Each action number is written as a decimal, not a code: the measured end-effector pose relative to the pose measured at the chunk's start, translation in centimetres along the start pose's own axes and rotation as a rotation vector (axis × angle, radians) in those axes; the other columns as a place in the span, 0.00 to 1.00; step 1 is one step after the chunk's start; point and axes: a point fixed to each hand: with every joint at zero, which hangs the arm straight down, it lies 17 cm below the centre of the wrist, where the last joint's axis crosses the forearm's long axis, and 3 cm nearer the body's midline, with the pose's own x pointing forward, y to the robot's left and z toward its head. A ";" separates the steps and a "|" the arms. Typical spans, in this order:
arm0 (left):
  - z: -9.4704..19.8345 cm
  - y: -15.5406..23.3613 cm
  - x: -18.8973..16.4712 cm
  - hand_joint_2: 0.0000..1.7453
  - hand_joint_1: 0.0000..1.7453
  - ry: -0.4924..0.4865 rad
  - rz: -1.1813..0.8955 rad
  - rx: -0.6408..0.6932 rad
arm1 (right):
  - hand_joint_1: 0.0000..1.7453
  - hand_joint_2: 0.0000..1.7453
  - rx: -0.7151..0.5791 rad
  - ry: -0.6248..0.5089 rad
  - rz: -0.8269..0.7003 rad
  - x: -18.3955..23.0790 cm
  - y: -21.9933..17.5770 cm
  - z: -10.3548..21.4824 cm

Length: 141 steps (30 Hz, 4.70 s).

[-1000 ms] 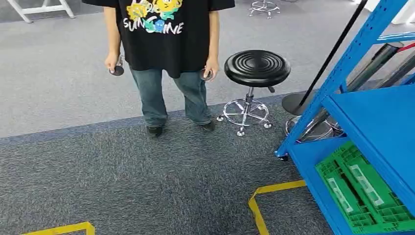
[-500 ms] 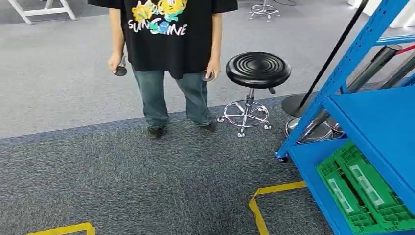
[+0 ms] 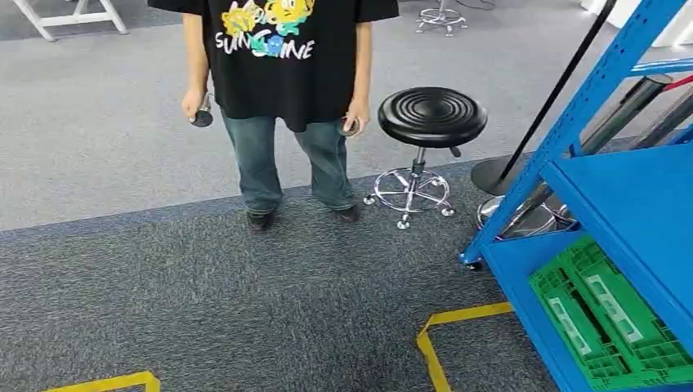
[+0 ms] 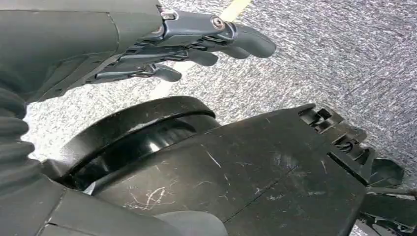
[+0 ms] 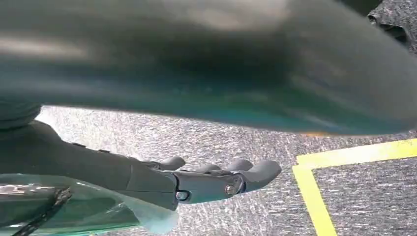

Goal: Take the parts from the cabinet and place them on the table.

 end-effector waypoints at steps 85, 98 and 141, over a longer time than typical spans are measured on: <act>0.0 0.1 0.1 0.00 0.00 0.000 0.023 0.011 | 0.00 0.00 0.004 0.023 -0.025 -0.6 -0.5 -0.2; -0.1 0.3 0.0 0.00 0.00 0.004 0.024 0.015 | 0.00 0.00 0.009 0.021 -0.022 -0.2 -0.4 -0.2; 0.0 0.6 -0.6 0.00 0.00 0.022 0.042 0.043 | 0.00 0.00 0.016 -0.025 0.040 -0.1 -0.4 -0.2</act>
